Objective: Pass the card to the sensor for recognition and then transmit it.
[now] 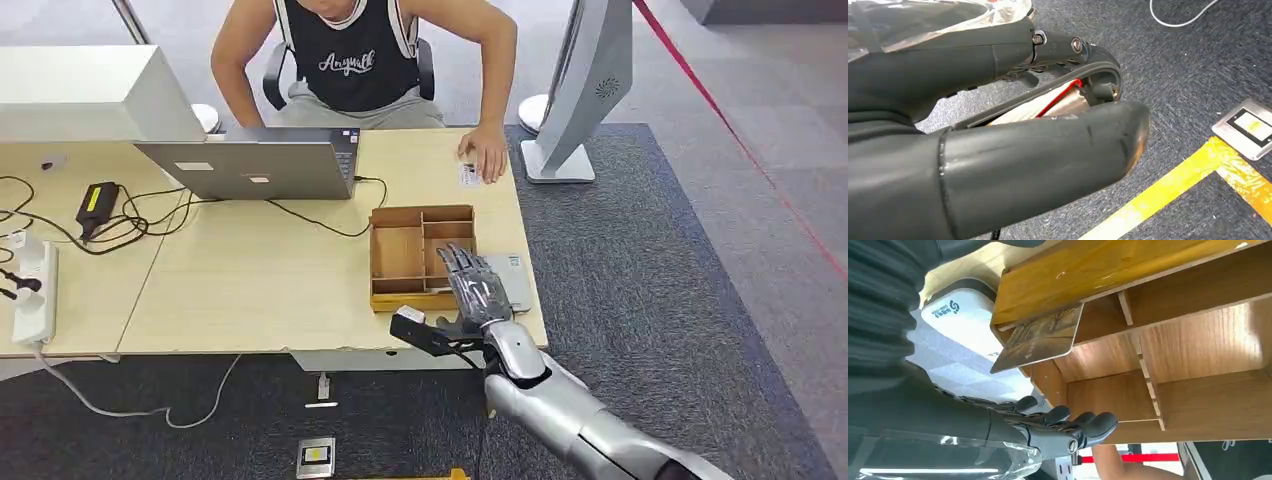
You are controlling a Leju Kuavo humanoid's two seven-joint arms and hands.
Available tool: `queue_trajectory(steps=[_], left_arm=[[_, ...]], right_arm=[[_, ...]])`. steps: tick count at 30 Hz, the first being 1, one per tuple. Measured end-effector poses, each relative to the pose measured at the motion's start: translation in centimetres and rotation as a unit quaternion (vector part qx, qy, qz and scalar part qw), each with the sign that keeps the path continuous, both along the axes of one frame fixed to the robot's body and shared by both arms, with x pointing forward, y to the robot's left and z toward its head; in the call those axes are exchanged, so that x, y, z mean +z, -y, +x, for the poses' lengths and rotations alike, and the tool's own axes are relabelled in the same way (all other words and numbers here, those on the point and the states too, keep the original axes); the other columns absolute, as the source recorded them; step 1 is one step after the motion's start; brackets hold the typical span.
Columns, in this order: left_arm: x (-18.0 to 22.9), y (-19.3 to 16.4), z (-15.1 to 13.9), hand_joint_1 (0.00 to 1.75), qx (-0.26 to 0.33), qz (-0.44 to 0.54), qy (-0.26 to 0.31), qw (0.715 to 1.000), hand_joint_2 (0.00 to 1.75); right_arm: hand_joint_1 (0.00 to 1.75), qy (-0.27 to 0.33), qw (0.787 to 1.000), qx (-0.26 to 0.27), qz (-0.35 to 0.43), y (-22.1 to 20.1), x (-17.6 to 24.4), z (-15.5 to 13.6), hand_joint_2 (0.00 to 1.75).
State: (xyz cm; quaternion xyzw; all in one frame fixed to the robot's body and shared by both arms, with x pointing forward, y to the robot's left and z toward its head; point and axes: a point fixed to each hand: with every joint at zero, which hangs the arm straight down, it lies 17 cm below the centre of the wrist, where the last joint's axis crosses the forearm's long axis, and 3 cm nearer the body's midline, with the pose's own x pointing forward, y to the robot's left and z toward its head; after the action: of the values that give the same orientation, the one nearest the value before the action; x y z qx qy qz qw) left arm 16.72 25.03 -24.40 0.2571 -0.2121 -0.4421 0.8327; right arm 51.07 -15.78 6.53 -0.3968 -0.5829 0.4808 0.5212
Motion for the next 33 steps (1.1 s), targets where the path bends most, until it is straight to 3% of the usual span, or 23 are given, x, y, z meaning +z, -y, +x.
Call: queue_trajectory(steps=[19, 20, 21, 22, 33], left_arm=[[0.0, 0.0, 0.0, 0.00, -0.001, 0.001, 0.001, 1.000, 0.00], [0.0, 0.0, 0.0, 0.00, -0.001, 0.000, 0.001, 1.000, 0.00], [0.0, 0.0, 0.0, 0.00, -0.001, 0.001, 0.001, 1.000, 0.00], [0.0, 0.0, 0.0, 0.00, -0.001, 0.001, 0.001, 1.000, 0.00], [-0.1, -0.1, -0.5, 0.00, 0.003, 0.001, -0.001, 1.000, 0.00]], right_arm=[[0.00, -0.001, 0.999, -0.033, 0.001, 2.1, -0.5, 0.7, 1.75], [0.16, -0.002, 0.999, -0.034, 0.000, 2.2, -0.6, 0.7, 1.75], [1.55, -0.002, 0.999, -0.034, 0.000, 2.2, -0.6, 0.7, 1.75], [1.75, -0.002, 0.999, -0.034, 0.000, 2.2, -0.6, 0.7, 1.75], [1.75, -0.005, 0.999, -0.032, 0.008, 2.2, -0.8, 0.7, 1.75]])
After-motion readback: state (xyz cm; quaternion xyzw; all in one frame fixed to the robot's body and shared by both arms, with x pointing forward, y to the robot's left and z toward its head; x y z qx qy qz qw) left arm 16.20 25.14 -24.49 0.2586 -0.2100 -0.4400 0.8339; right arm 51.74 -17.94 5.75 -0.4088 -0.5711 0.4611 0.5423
